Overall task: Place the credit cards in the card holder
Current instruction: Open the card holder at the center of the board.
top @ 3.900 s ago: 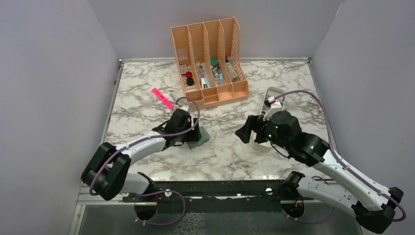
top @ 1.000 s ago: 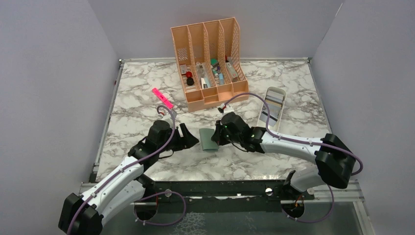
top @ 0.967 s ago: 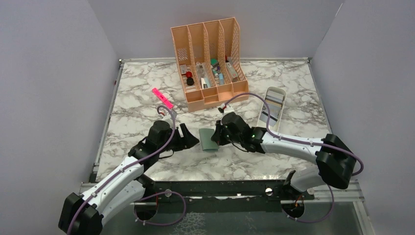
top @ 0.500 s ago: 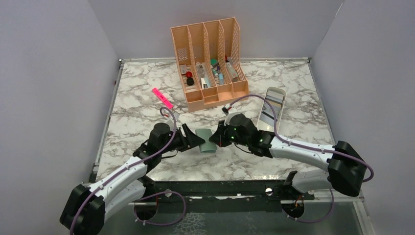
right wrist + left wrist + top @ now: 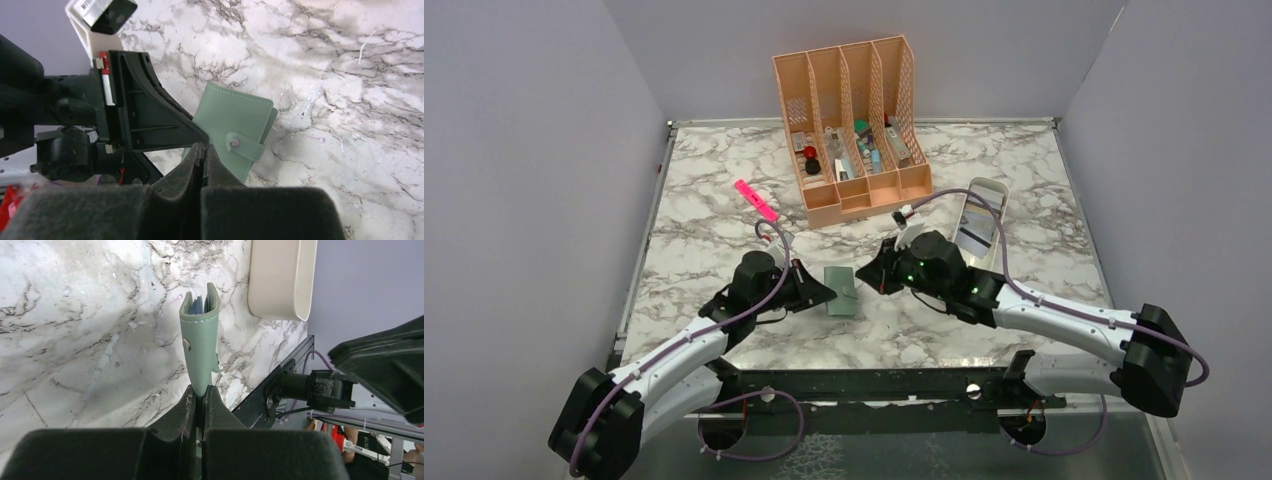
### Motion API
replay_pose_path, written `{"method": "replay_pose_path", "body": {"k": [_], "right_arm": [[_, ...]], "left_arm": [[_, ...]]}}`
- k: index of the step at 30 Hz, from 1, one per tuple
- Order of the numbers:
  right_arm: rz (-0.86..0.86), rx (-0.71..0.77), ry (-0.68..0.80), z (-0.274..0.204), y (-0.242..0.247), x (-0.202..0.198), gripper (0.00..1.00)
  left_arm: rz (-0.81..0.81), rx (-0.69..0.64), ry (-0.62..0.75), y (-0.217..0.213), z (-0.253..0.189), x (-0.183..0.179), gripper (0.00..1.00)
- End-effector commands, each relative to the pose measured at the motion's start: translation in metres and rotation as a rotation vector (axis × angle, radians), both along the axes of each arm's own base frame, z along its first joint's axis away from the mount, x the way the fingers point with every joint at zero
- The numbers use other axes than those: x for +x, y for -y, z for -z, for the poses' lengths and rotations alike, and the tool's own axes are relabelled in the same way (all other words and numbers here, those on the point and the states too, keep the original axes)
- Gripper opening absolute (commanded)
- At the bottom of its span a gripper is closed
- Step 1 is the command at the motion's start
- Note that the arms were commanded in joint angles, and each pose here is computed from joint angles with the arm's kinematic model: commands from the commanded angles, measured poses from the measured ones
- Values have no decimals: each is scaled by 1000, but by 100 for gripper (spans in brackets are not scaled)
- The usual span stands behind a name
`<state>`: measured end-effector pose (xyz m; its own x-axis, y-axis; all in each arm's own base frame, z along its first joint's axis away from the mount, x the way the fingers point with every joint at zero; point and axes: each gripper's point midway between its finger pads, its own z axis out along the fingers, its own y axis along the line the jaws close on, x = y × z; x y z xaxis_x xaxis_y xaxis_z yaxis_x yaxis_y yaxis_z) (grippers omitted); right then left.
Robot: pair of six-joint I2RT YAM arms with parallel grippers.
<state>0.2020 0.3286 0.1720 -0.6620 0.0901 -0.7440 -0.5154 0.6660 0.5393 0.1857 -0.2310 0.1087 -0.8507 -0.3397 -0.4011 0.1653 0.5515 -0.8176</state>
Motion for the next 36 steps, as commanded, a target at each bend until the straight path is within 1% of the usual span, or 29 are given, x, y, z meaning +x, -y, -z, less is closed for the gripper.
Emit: {"method": "replay_pose_path", "body": {"k": [1, 4, 5, 7, 11, 14, 19, 22, 27, 30, 32, 36], "right_arm": [[81, -29, 18, 2, 14, 9, 1], [36, -60, 12, 13, 9, 6, 1], [18, -78, -7, 17, 7, 3, 4], [-10, -109, -58, 26, -1, 0, 13], [-65, -109, -116, 36, -16, -5, 28], [-69, -127, -145, 46, -19, -5, 38], [-100, -121, -171, 56, -26, -9, 46], [-80, -136, -179, 64, -24, -7, 50], [-29, -173, -151, 69, -19, 5, 50], [-5, -185, -122, 66, -18, 12, 46], [5, -190, -111, 66, -18, 15, 40], [50, -237, -125, 74, -13, 21, 23]], "left_arm": [[-15, 33, 45, -3, -1, 9, 0], [-7, 36, 58, -1, -3, 11, 0], [-1, 35, 63, 0, -5, 12, 0], [13, 33, 74, 2, -8, 12, 0], [39, 0, 107, 7, -21, 12, 0], [50, -26, 134, 9, -32, 11, 0], [77, -61, 170, 11, -44, 6, 0], [104, -96, 189, 15, -52, 3, 0], [163, -131, 189, 22, -59, -4, 0], [195, -129, 180, 24, -59, -7, 0], [217, -129, 175, 26, -58, -9, 0], [247, -136, 179, 27, -60, -13, 0]]}}
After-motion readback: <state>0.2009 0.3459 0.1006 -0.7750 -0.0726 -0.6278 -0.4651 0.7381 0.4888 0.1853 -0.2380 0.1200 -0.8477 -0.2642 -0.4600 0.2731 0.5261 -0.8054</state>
